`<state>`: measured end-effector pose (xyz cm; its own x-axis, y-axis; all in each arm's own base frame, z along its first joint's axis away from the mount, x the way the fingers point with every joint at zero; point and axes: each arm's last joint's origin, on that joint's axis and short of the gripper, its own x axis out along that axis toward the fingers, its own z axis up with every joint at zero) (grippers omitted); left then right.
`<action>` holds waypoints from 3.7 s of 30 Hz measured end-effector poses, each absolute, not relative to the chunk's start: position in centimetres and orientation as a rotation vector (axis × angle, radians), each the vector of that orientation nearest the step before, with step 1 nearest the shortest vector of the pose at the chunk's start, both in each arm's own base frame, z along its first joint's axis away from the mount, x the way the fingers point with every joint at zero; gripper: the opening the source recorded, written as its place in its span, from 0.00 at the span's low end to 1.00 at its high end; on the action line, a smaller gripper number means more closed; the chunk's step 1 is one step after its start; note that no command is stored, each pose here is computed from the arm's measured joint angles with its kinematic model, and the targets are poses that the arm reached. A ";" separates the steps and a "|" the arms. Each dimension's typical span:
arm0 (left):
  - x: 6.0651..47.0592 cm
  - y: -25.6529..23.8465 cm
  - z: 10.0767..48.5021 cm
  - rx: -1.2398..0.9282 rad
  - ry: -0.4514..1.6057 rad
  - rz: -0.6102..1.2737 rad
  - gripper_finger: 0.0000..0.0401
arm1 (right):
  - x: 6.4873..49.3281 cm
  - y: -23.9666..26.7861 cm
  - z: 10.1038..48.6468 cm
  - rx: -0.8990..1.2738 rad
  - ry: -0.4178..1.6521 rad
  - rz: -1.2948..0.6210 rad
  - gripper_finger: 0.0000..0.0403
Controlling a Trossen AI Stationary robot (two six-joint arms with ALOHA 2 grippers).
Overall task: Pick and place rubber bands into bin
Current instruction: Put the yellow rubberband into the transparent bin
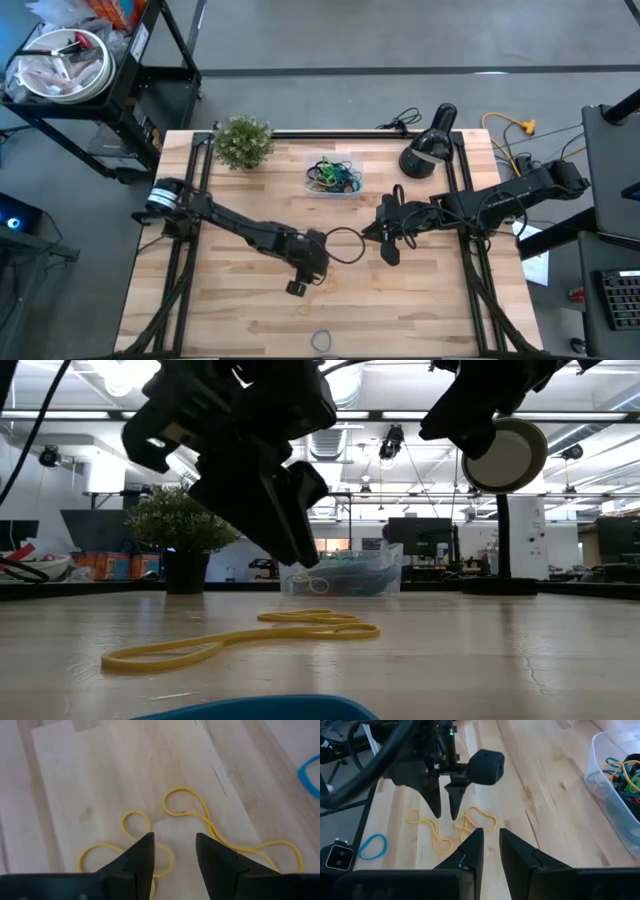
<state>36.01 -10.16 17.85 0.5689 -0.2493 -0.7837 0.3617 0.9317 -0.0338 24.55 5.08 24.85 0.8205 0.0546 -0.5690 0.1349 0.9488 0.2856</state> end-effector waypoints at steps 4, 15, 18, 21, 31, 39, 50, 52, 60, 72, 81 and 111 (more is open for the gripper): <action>36.1 -10.3 17.2 0.131 0.919 -0.374 0.32 | 24.6 5.1 24.8 0.320 0.610 -0.043 0.14; 36.3 -10.4 15.3 0.121 0.977 -0.397 0.32 | 24.5 5.1 24.8 0.317 0.621 -0.045 0.14; 36.4 -10.5 14.9 0.116 0.989 -0.404 0.32 | 24.5 5.1 24.7 0.317 0.624 -0.046 0.14; 36.4 -10.4 14.7 0.097 0.999 -0.392 0.32 | 24.5 5.1 24.7 0.316 0.625 -0.046 0.14; 36.3 -10.4 14.5 0.100 1.024 -0.378 0.32 | 24.5 5.0 24.7 0.312 0.623 -0.050 0.14; 36.1 -10.2 14.5 0.102 1.045 -0.323 0.28 | 24.5 5.0 24.7 0.316 0.623 -0.051 0.14; 36.0 -10.1 14.4 0.075 1.072 -0.279 0.01 | 24.5 5.0 24.7 0.331 0.622 -0.056 0.14; 36.0 -10.1 14.5 0.066 1.071 -0.270 0.01 | 24.5 5.0 24.7 0.331 0.622 -0.056 0.14; 35.6 -9.9 15.9 0.051 1.045 -0.242 0.00 | 24.5 5.0 24.7 0.331 0.622 -0.056 0.14; 35.5 -9.4 20.9 0.081 0.885 -0.150 0.00 | 24.5 5.0 24.7 0.318 0.623 -0.055 0.14; 34.5 -8.1 23.8 0.104 0.811 -0.040 0.00 | 24.4 5.0 24.5 0.317 0.628 -0.057 0.14; 34.3 4.5 30.1 0.155 0.670 0.301 0.00 | 24.0 4.8 23.1 0.295 0.661 -0.089 0.14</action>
